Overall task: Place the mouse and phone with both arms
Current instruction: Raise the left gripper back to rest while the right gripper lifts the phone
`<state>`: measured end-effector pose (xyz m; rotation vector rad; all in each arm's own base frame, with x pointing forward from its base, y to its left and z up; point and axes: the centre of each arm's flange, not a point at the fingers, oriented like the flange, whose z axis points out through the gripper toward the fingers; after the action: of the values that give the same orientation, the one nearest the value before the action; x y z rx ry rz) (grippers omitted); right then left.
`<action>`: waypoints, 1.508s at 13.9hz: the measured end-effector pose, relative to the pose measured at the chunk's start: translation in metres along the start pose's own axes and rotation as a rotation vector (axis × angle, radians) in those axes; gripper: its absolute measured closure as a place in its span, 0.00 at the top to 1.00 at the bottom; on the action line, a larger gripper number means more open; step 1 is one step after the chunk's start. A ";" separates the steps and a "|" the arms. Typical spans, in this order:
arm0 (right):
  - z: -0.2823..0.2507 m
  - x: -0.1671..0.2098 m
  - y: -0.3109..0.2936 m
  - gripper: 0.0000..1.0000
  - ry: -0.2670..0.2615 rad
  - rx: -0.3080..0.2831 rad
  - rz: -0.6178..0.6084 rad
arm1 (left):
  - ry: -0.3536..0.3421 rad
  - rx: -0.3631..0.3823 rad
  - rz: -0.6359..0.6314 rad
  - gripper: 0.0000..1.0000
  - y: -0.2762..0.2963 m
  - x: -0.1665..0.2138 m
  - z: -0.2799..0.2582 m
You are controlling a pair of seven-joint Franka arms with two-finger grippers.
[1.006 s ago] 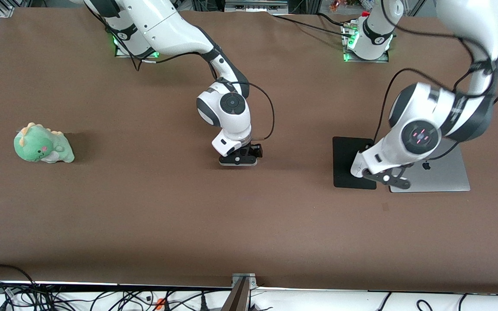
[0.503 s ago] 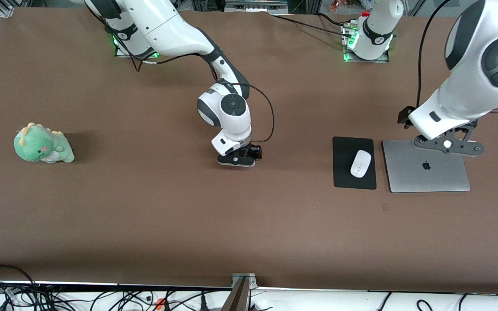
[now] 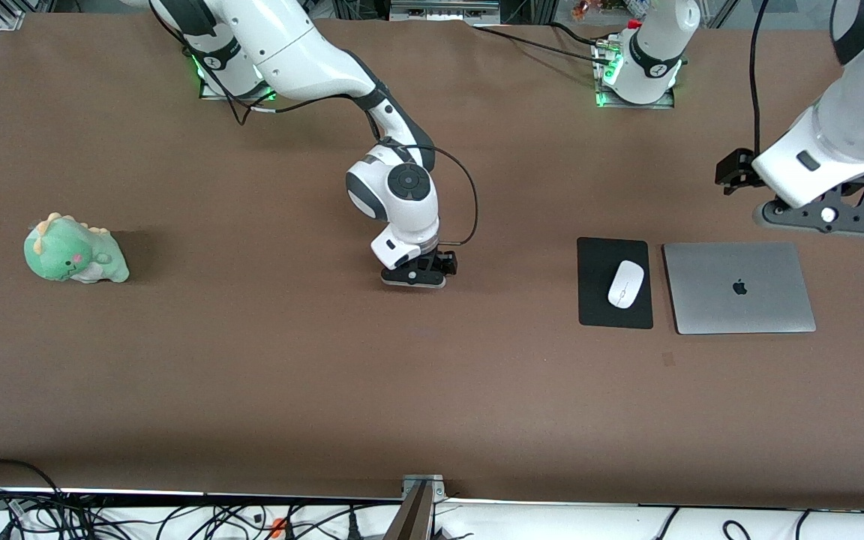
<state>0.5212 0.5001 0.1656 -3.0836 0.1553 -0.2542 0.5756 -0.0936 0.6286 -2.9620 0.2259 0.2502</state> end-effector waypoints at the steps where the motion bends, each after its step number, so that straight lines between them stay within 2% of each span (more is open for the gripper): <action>1: 0.000 0.000 0.000 1.00 0.000 0.000 0.000 | 0.023 -0.014 -0.014 1.00 -0.005 -0.011 -0.012; 3: 0.000 0.000 0.000 1.00 0.000 -0.001 -0.001 | 0.035 -0.029 -0.062 1.00 -0.025 -0.031 -0.015; 5: 0.001 0.000 0.000 1.00 0.001 -0.002 -0.003 | 0.043 -0.091 -0.116 1.00 -0.056 -0.039 -0.004; 8: 0.001 0.000 0.000 1.00 0.001 -0.003 -0.004 | 0.139 -0.131 -0.134 1.00 -0.067 -0.023 0.022; 9: 0.001 0.000 0.000 0.96 0.002 -0.004 -0.005 | 0.186 -0.129 -0.130 1.00 -0.062 -0.013 0.030; 10: 0.000 0.000 -0.001 0.86 0.005 0.000 -0.006 | 0.236 -0.127 -0.126 1.00 -0.058 -0.005 0.036; 11: -0.004 0.001 -0.002 0.82 0.007 0.003 -0.006 | 0.270 -0.125 -0.124 1.00 -0.055 -0.001 0.037; 15: -0.004 0.001 -0.002 0.81 0.007 0.003 -0.007 | 0.281 -0.123 -0.107 1.00 -0.043 -0.019 0.025; 18: -0.005 0.005 0.000 0.81 0.011 0.003 -0.024 | 0.246 -0.124 -0.116 1.00 -0.048 -0.026 0.028; 21: -0.014 0.035 0.021 0.81 -0.004 -0.036 -0.099 | 0.201 -0.125 -0.121 1.00 -0.052 -0.030 0.034</action>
<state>0.5515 0.4747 0.1837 -3.1313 0.0068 -0.2512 0.5500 -0.0335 0.6086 -3.1105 0.0552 -0.0507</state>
